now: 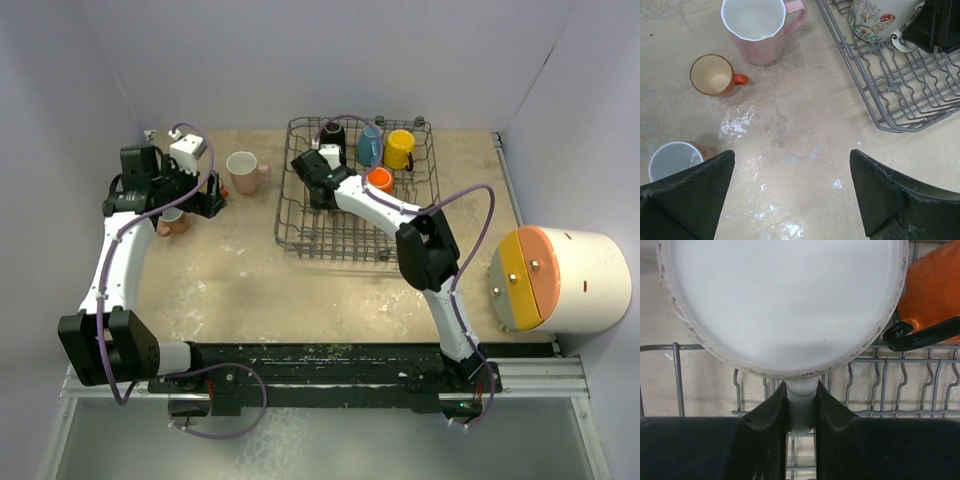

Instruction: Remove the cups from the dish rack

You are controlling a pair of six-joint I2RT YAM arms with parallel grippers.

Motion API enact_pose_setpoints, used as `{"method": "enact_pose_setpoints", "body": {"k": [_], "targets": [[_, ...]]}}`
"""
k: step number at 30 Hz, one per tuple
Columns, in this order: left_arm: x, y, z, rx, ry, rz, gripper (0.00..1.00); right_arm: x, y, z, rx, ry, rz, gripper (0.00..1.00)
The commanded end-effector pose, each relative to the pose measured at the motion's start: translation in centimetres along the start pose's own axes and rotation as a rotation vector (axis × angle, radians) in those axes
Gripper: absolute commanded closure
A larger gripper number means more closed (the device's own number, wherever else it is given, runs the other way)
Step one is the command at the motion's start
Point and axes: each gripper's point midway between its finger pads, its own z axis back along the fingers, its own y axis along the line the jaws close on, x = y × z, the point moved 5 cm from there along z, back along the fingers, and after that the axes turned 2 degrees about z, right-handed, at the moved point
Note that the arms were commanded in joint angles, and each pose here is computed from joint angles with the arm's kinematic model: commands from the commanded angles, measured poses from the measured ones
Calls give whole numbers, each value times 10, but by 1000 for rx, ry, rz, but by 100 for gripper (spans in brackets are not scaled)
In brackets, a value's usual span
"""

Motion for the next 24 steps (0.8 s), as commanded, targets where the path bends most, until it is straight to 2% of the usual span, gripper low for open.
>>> {"method": "enact_pose_setpoints", "body": {"k": [1, 9, 13, 18, 24], "targets": [[15, -4, 13, -11, -63, -73, 1, 32, -4, 26, 22, -101, -17, 100], [15, -30, 20, -195, -72, -91, 1, 88, -14, 91, 95, -244, -79, 100], [16, -33, 22, -217, -84, -129, 1, 102, -16, 122, 179, -272, -129, 100], [15, -36, 17, -239, -84, -175, 1, 105, -11, 161, 354, -250, -216, 100], [10, -61, 16, -361, -90, -283, 1, 93, 3, 204, 661, -177, -346, 100]]}}
